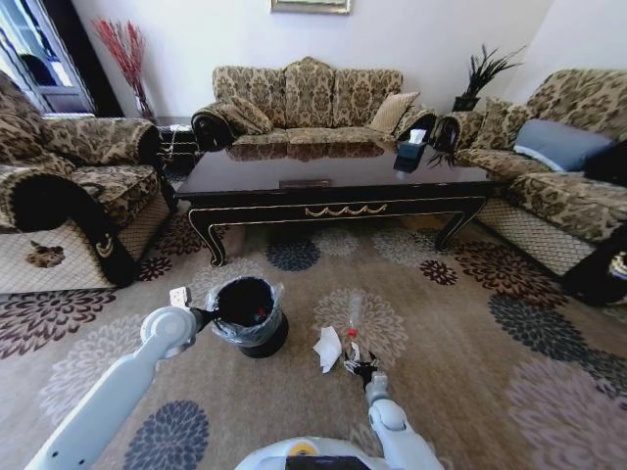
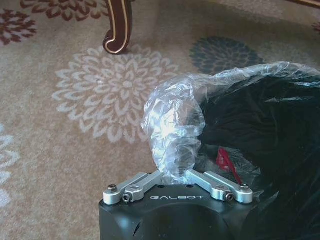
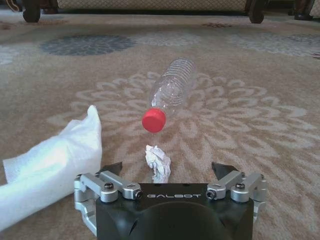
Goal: Move to the front of the table and pick up the trash from the floor, then place it into the trash bin.
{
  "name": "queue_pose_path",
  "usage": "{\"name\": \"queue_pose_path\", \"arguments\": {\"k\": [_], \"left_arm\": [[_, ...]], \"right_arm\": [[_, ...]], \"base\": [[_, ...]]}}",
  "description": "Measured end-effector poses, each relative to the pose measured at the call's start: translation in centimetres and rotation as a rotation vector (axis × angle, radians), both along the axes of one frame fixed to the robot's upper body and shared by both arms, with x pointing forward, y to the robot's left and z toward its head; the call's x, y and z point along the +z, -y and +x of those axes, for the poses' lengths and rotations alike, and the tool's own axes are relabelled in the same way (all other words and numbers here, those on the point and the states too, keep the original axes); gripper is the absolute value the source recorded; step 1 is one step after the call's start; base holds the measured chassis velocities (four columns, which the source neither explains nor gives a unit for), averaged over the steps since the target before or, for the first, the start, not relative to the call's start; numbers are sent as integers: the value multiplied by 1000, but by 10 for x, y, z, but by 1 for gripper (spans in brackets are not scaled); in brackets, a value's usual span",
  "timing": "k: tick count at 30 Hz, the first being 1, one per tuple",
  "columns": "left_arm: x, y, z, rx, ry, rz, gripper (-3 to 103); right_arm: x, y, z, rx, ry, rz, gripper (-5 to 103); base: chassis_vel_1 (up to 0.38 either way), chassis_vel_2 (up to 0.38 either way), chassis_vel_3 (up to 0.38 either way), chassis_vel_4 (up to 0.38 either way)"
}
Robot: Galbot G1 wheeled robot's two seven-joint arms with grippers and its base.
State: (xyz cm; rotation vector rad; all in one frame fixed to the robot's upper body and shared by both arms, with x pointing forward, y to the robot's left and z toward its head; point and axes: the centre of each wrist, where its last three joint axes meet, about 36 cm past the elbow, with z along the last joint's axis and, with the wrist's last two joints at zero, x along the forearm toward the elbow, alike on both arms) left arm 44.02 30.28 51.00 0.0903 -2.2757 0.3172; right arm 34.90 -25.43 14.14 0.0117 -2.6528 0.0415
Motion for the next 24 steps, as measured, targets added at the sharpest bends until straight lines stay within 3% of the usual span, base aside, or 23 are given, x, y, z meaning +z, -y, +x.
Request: {"name": "queue_pose_path", "arguments": {"k": [6, 10, 16, 19, 21, 24], "left_arm": [[4, 1, -1, -4, 6, -2, 0], [5, -4, -2, 5, 8, 3, 0], [4, -3, -3, 6, 7, -3, 0], [2, -2, -4, 6, 4, -6, 0], [2, -2, -4, 8, 4, -6, 0], [2, -3, -5, 11, 5, -6, 0]], "right_arm": [[-7, 0, -2, 16, -18, -18, 84], [-11, -2, -4, 23, -22, -19, 62], [-10, -2, -3, 24, -18, -18, 46], [-10, -2, -4, 18, -18, -18, 30], [-10, -2, -5, 16, -19, -18, 30], [-10, -1, -8, 11, -20, -19, 14]], "base": [[0, 0, 0, 0], [0, 0, 0, 0], [0, 0, 0, 0], [0, 0, 0, 0], [0, 0, 0, 0], [0, 0, 0, 0]]}}
